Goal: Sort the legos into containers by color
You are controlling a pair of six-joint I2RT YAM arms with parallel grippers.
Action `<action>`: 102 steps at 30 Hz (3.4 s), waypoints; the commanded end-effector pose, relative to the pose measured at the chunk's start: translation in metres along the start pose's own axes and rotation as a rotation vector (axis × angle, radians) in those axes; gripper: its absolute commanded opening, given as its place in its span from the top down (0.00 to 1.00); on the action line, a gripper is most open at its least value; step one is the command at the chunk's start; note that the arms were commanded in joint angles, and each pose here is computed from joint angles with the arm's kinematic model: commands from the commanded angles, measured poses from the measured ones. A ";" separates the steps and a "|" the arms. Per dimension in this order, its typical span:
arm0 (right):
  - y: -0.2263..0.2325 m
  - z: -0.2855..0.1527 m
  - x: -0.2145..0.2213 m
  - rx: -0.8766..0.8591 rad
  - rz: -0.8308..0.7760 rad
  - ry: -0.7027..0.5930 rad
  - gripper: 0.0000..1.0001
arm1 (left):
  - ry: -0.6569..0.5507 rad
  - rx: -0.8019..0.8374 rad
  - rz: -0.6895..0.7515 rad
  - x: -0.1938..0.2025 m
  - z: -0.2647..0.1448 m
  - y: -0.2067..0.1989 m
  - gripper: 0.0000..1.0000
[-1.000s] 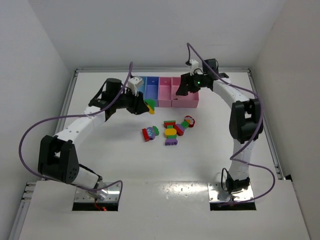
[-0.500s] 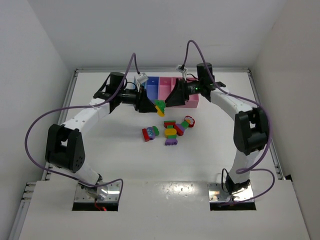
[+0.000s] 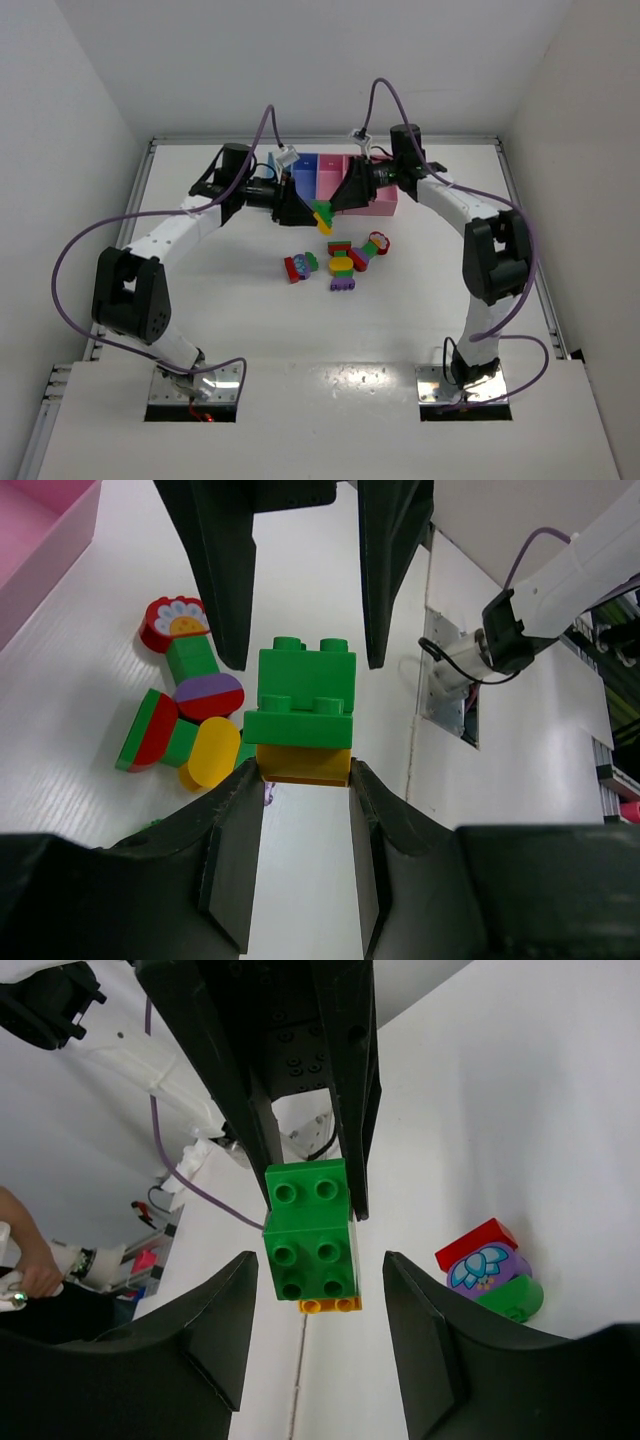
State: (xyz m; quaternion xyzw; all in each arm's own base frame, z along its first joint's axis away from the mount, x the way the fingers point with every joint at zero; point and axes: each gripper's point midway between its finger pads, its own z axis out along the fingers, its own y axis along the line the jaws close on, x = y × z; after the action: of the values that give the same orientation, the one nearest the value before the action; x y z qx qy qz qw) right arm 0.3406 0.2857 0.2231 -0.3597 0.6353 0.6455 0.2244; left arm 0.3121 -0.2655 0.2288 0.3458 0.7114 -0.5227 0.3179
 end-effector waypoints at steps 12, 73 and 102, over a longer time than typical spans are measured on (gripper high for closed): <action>0.016 0.011 -0.009 -0.093 -0.072 0.020 0.72 | -0.029 0.027 0.079 -0.021 0.005 -0.007 0.96; -0.022 -0.105 -0.028 0.189 -0.056 -0.179 1.00 | -0.128 -1.126 0.013 -0.060 -0.053 0.220 0.28; 0.004 -0.035 -0.021 -0.019 -0.048 -0.050 1.00 | -0.123 0.192 0.088 -0.055 0.034 -0.011 0.30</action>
State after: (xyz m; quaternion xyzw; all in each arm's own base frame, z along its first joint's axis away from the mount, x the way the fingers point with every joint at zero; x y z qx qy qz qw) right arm 0.3565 0.2513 0.2255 -0.3197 0.6453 0.6538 0.2322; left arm 0.3406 -0.3059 0.2590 0.3458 0.6535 -0.5812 0.3398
